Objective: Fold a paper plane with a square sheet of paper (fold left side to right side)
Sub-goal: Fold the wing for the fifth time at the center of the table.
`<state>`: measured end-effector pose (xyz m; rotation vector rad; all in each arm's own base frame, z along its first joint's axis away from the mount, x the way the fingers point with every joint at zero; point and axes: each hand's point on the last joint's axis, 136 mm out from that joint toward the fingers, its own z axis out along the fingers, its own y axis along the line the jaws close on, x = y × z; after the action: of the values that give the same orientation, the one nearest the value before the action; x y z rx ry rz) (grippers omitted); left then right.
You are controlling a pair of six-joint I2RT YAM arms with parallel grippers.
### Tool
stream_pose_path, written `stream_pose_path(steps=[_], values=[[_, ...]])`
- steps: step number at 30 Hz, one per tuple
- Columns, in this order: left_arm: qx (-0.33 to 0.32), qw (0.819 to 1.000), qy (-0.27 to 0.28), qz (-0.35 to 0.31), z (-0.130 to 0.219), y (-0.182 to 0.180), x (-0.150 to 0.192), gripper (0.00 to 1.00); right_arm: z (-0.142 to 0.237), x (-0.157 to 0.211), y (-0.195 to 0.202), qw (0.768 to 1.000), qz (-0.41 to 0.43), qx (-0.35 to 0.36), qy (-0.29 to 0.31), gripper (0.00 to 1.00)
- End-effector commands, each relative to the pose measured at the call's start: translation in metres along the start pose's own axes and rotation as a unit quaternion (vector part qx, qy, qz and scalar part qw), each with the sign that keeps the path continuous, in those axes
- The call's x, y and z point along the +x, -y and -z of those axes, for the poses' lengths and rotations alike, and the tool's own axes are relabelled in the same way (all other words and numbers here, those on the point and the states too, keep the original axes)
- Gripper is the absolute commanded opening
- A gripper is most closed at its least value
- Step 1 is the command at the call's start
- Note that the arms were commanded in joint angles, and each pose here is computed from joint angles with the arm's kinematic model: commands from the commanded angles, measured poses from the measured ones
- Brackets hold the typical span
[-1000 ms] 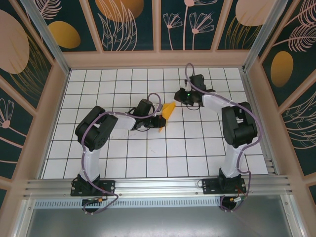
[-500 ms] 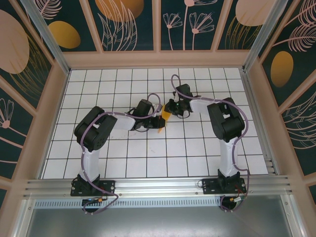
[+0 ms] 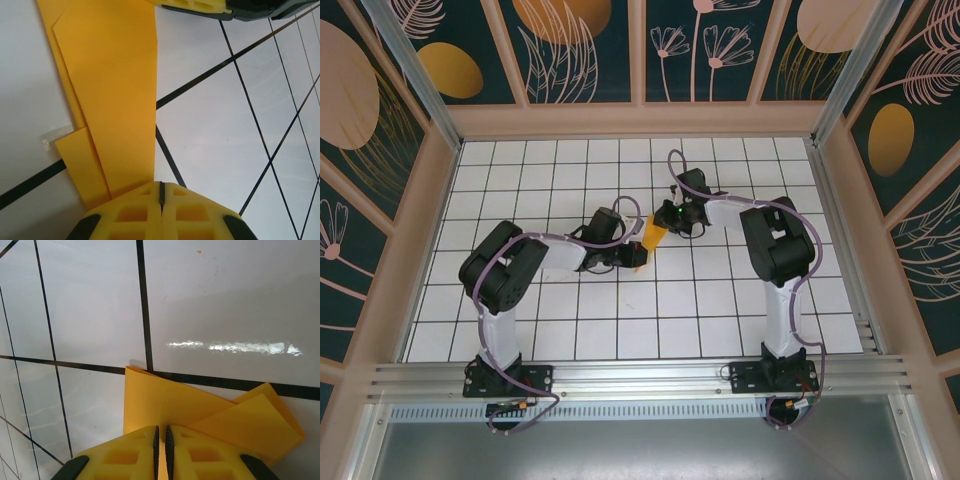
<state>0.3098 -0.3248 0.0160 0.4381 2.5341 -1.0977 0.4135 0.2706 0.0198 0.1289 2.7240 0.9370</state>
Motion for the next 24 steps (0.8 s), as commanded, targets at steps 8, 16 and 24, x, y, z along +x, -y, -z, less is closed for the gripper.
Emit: stream_pose_path(steps=[8,16,24], values=[[-0.081,0.983,-0.144,0.076,0.020,-0.044,0.106,0.02,-0.010,-0.003,0.039,0.998,-0.018,0.060,0.000,0.17],[-0.091,0.982,-0.139,0.090,0.029,-0.048,0.117,0.02,-0.012,-0.002,0.041,0.998,-0.020,0.060,-0.004,0.17],[-0.095,0.983,-0.129,0.087,0.041,-0.042,0.116,0.02,-0.012,-0.002,0.037,0.998,-0.017,0.054,-0.004,0.17]])
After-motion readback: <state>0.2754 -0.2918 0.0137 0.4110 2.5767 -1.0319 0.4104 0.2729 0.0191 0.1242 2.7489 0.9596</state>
